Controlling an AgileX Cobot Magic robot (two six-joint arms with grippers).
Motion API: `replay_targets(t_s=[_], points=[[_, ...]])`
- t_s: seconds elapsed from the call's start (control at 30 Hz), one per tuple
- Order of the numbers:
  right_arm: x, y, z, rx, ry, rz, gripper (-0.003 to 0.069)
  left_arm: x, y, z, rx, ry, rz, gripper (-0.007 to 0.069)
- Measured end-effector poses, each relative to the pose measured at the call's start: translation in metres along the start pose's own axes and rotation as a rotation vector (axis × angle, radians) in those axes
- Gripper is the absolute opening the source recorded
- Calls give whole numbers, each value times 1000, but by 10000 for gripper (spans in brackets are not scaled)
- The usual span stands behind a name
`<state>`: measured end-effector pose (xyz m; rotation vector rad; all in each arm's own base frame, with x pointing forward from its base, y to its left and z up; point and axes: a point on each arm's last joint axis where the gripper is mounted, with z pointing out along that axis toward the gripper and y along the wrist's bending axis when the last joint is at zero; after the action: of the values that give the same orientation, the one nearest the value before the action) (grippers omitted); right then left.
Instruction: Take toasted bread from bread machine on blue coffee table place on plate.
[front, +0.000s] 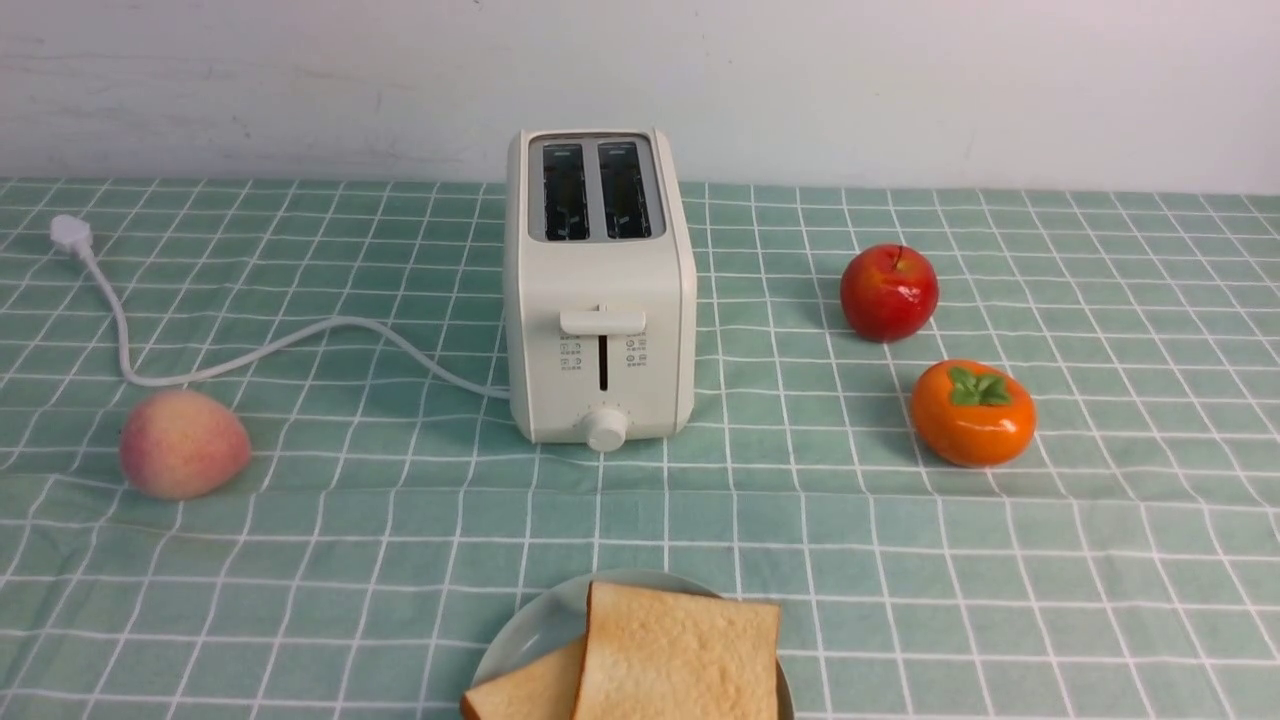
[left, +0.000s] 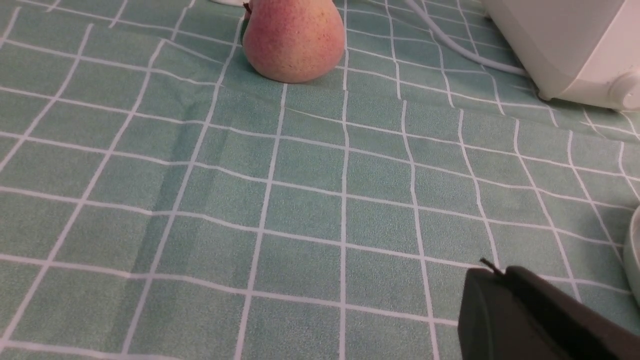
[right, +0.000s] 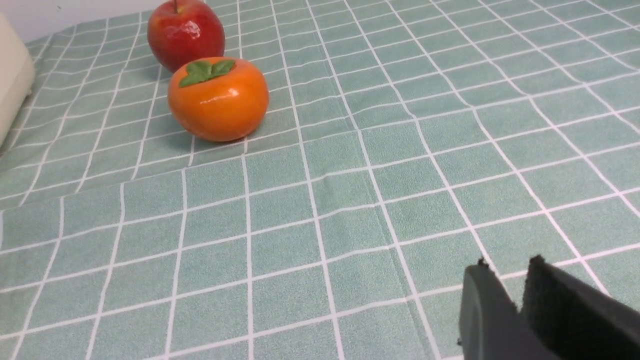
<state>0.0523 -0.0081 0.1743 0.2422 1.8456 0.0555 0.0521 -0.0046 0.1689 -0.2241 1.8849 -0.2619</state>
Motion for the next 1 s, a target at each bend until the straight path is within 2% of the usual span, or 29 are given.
replay_targets(t_s=[1.0], points=[[0, 0, 0, 0, 0, 0, 160, 0, 0, 0, 0, 0, 0, 19]])
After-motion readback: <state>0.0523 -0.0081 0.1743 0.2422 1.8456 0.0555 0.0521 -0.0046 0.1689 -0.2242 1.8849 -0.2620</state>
